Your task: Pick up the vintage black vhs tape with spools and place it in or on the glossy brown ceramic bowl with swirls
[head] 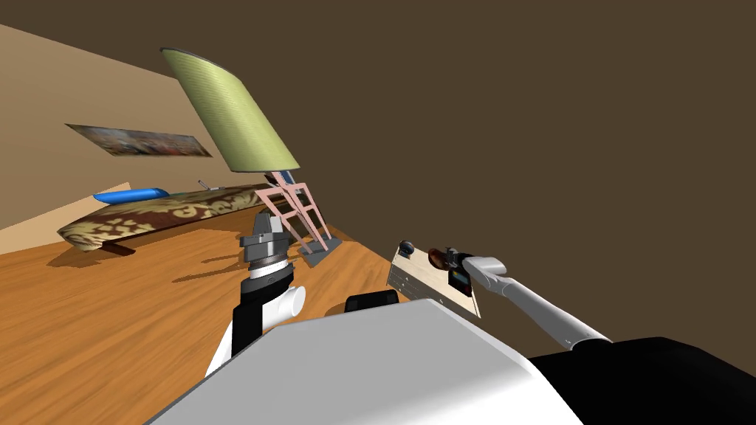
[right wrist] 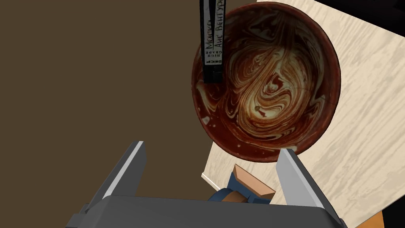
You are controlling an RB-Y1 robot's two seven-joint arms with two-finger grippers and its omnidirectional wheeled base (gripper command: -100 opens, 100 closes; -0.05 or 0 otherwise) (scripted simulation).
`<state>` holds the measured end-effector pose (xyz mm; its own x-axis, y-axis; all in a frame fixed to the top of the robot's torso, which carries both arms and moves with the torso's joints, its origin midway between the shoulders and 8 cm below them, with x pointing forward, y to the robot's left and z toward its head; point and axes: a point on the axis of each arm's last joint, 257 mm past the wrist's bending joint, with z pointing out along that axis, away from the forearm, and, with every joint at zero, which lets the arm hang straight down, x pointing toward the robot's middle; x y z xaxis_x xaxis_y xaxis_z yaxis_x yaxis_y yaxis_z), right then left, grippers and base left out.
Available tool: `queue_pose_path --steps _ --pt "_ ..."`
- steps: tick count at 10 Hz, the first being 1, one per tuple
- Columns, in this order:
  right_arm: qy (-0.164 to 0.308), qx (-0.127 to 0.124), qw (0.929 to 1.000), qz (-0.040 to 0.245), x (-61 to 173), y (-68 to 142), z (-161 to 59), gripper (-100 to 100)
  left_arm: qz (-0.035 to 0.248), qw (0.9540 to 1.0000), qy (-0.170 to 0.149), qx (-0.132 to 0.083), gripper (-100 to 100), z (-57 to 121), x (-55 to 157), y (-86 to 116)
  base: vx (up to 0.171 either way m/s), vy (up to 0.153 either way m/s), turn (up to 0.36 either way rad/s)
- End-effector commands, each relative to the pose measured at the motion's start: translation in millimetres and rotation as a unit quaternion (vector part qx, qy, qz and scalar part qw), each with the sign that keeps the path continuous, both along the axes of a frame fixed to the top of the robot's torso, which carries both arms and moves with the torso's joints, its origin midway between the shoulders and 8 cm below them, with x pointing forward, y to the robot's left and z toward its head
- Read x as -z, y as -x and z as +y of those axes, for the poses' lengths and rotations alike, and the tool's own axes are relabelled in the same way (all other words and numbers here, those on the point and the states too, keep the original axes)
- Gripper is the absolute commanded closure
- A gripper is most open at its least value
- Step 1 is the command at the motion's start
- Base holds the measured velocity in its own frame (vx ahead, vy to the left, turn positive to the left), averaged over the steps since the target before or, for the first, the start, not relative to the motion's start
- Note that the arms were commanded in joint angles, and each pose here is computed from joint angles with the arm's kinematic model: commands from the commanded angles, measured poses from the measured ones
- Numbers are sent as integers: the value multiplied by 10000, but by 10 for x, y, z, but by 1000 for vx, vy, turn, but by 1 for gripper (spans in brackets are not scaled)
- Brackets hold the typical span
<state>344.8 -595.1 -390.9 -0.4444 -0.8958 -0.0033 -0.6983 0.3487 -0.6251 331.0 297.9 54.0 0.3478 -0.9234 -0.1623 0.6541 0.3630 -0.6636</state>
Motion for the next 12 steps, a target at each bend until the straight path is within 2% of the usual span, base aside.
queue_pose_path --steps 1,2,3,7,8,9,12 --pt "-171 69 9998 -36 7 -1 48 -100 0 10000 0 0 0 0 0 0 0 0 0" --pt "59 -15 9998 197 69 184 -168 -100 0 10000 0 0 0 0 0 0 -62 31 376" --pt "36 29 9997 250 104 239 -209 -100 -1 10000 1 1 0 -1 -1 -1 -76 29 229" --pt "-390 202 9989 132 128 213 -83 -100 0 10000 0 0 0 0 0 0 -11 5 -16" --pt "-127 131 9993 331 151 391 -312 -100 0 10000 0 0 0 0 0 0 -57 32 346" --pt "-168 215 9989 376 185 459 -366 -100 -1 10000 0 1 0 -1 -1 0 -78 27 219" --pt "-488 354 9978 267 197 431 -272 -100 0 10000 0 0 0 0 0 0 -20 10 -12"
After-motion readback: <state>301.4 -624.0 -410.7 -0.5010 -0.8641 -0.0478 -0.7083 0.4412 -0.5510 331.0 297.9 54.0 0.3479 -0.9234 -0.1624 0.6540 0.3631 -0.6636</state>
